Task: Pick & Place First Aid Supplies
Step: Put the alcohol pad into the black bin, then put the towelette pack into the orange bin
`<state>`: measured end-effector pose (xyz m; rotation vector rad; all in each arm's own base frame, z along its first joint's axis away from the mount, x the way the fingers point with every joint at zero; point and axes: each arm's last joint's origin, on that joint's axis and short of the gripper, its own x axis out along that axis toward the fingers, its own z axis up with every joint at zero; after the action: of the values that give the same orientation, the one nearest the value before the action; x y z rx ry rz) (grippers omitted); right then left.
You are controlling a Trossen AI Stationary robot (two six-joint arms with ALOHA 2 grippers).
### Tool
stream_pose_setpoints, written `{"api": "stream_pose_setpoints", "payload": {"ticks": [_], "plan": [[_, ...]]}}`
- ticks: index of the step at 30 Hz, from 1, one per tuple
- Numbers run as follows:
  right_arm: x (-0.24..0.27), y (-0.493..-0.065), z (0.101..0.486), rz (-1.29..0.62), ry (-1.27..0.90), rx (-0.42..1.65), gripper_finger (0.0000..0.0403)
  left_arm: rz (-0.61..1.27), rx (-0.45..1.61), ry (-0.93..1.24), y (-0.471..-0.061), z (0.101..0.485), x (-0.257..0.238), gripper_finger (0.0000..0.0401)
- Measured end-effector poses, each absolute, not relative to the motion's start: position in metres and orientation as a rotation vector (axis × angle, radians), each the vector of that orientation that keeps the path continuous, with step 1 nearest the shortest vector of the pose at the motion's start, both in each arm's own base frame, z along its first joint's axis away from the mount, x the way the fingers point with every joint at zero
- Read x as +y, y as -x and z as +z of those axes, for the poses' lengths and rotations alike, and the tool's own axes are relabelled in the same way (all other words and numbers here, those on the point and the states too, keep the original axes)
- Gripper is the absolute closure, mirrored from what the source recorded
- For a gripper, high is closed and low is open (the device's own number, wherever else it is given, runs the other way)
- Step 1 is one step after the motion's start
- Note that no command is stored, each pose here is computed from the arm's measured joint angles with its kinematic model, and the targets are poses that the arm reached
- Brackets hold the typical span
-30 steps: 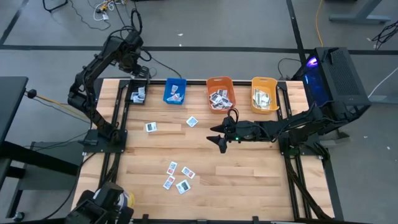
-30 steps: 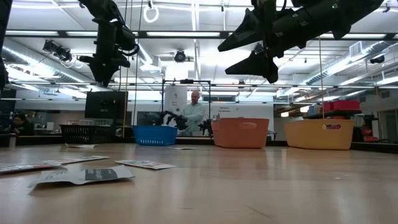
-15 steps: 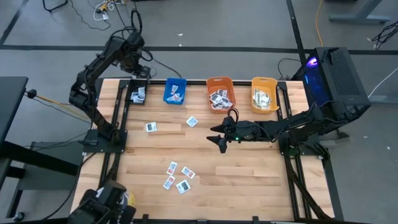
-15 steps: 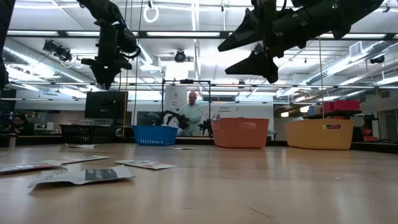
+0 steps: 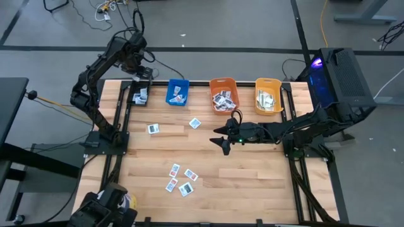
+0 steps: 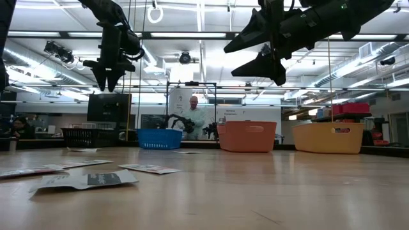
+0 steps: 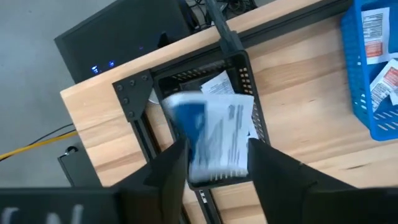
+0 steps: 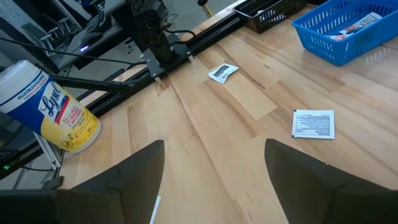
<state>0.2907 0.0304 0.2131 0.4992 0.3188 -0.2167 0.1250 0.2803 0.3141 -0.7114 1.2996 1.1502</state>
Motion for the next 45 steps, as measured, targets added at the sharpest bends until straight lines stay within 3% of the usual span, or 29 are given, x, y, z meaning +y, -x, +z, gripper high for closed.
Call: {"api": "stream_pose_setpoints", "payload": {"ticks": [6,11,19,32,45], "plan": [[0.030,-0.291,0.213,-0.217,-0.499,0.319,0.0124,1.160,1.315,0.718,-0.124,0.314,0.279,0.0168],[0.030,-0.291,0.213,-0.217,-0.499,0.319,0.0124,1.144,1.316,0.730,-0.125,0.314,0.278,0.0146],[0.030,-0.291,0.213,-0.219,-0.510,0.318,0.0124,0.955,1.296,0.815,-0.137,0.317,0.262,0.0154],[0.030,-0.291,0.213,-0.250,-0.511,0.307,0.0124,0.723,1.117,0.453,-0.173,0.372,0.165,0.0165],[0.029,-0.290,0.213,-0.269,-0.507,0.301,0.0124,0.651,0.903,0.416,-0.156,0.333,0.096,0.0165]]}}
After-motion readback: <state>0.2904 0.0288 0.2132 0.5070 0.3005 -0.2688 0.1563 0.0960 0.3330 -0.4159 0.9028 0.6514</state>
